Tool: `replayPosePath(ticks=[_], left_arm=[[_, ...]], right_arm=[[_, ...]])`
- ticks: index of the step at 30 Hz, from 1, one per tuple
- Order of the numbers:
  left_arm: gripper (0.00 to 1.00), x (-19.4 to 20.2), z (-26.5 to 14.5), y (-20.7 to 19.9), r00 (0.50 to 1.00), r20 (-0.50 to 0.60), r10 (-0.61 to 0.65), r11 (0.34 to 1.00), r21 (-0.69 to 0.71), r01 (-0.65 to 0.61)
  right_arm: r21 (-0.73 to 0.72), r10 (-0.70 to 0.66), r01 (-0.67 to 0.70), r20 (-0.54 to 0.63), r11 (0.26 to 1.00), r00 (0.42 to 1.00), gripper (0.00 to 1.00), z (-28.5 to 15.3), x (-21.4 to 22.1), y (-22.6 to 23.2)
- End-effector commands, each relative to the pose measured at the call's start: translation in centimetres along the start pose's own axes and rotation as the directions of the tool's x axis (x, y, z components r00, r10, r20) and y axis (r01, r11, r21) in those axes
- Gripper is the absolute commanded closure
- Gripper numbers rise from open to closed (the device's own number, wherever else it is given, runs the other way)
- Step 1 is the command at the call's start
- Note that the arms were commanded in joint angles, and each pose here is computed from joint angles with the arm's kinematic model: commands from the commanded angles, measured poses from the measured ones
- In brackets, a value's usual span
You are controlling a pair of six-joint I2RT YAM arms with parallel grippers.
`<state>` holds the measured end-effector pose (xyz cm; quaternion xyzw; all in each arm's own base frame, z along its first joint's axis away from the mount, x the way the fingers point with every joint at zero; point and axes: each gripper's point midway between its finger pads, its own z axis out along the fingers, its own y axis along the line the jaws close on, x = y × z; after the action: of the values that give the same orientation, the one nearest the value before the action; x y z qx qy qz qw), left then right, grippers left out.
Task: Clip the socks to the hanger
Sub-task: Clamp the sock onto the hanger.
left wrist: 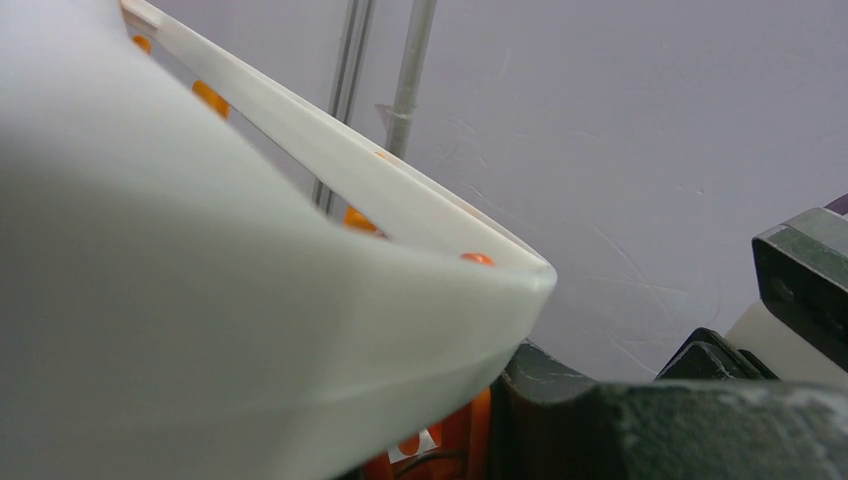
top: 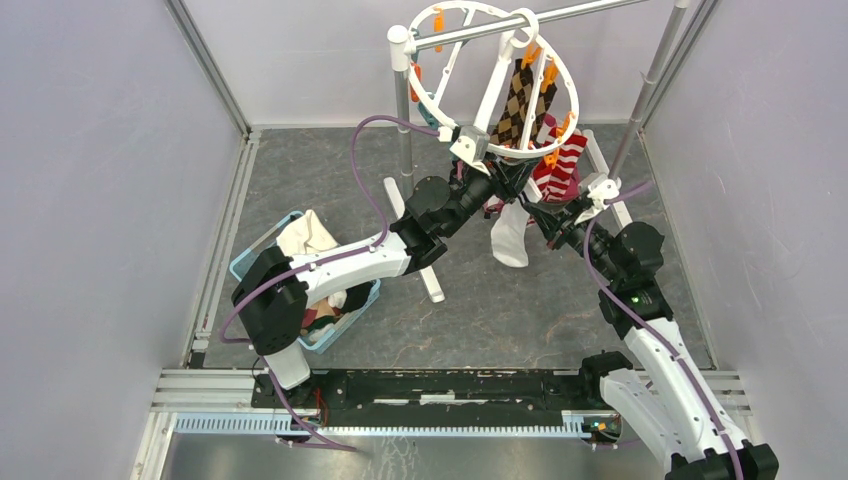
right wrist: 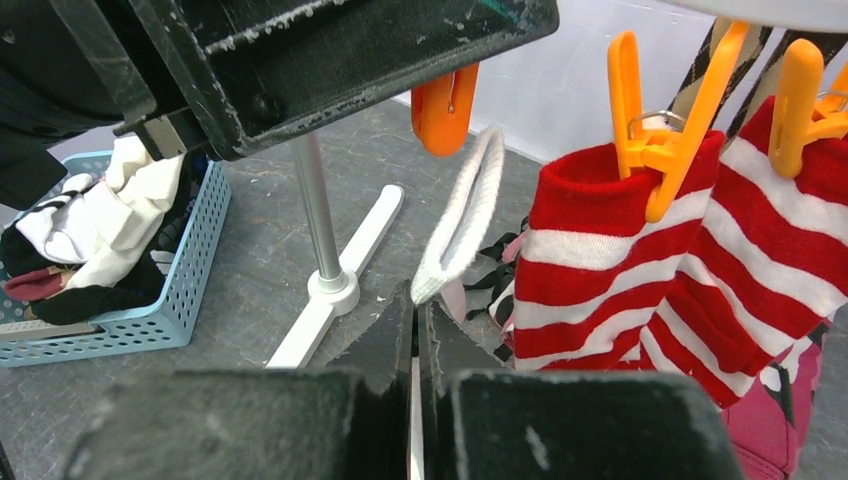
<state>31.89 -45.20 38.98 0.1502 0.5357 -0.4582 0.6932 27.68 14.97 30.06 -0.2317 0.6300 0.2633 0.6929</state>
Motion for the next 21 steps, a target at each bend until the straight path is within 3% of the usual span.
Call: replayPosePath(ticks=[1, 11, 21], left_arm=[[0.98, -3.7, 0.5, -0.6, 0.996, 0.078, -0.037, 0.999, -0.007, 0.038], [0.98, -3.6, 0.5, -0.5, 0.996, 0.078, -0.042, 0.999, -0.010, 0.043], [0.98, -4.2, 0.6, -0.6, 0.995, 0.090, -0.051, 0.999, -0.013, 0.053]], right_arm=[[-0.017, -0.038, 0.040, 0.107, 0.999, 0.994, 1.00, 0.3, -4.3, 0.5], [-0.018, -0.039, 0.042, 0.122, 0.999, 0.992, 1.00, 0.5, -5.1, 0.5], [-0.036, -0.030, 0.033, 0.068, 0.999, 0.997, 1.00, 0.6, -3.0, 0.9]])
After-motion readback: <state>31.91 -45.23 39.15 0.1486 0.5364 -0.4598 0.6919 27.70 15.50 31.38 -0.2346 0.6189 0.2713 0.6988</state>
